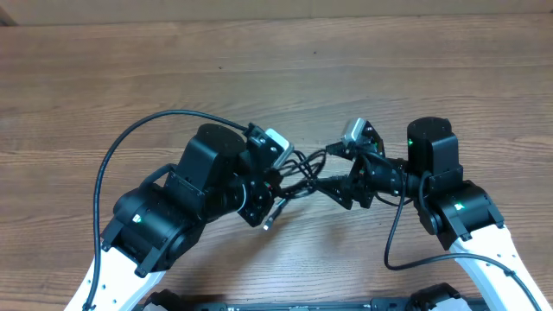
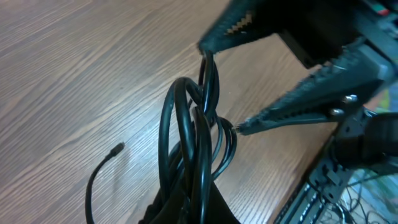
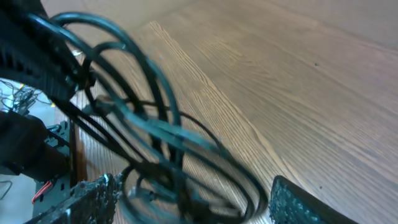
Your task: Untangle cables
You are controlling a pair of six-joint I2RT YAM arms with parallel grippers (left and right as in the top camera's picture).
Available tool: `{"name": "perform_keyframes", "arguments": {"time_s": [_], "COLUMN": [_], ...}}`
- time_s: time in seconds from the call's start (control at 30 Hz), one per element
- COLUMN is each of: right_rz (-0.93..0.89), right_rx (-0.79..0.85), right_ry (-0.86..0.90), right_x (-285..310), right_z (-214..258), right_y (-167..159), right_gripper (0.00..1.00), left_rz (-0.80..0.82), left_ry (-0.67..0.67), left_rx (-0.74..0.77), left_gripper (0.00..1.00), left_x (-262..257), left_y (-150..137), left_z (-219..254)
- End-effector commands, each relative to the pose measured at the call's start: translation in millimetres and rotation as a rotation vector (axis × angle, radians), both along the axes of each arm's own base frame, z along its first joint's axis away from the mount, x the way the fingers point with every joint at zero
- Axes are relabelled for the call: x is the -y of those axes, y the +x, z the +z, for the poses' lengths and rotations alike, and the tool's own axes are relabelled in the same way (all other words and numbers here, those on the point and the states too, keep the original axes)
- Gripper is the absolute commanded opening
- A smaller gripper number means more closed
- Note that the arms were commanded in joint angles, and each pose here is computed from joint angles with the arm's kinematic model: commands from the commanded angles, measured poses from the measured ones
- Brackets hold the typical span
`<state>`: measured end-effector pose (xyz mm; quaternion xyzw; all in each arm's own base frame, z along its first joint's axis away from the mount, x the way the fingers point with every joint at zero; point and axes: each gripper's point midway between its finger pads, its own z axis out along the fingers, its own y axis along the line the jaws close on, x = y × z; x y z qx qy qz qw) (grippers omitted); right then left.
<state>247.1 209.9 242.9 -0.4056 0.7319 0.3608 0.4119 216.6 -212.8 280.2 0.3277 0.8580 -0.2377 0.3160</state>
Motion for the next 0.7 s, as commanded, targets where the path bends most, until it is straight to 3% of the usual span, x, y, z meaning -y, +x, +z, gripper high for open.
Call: {"name": "perform_keyframes", "arguments": {"time_s": [0.0,0.13,0.23,0.33,0.37,0.43,0.67], "right_rz": [0.030,0.023,0.023,0.019,0.019,0.020,0.038], "right_rx": [0.055,0.070,0.077,0.076,0.075,0.074,0.033], "right_ry": [0.011,0.007,0.008,0.006,0.006,0.006,0.008], "right_x": [-2.3,-1.8,-2.0,-1.6,-1.6,-1.6,-2.2], "right_z": [11.8,12.6,13.7,13.3,13.1,13.0,8.8], "right_y": [-0.6,1.9,2.6,3.0,2.9,2.7,-4.1], "right_gripper": [0.77,0.76,0.68,0.48,0.31,0.18,0.06], "left_rz": [-0.078,-0.078,-0.078,-0.078,-0.078,-0.077,-0.067], "left_ry": [-0.038,-0.039,-0.039,-0.039,-0.039,-0.041,-0.060], "left_rx": [0.048,0.048,0.048,0.049,0.049,0.052,0.081], "left_gripper": [0.04,0.04,0.04,0.04,0.04,0.04,0.04], "left_x": [5.3,5.2,5.2,5.2,5.3,5.6,8.2], "left_y": [-7.7,-7.9,-7.8,-7.7,-7.6,-7.1,-1.3], "left_z": [14.5,14.7,14.7,14.8,14.9,15.5,21.8]}}
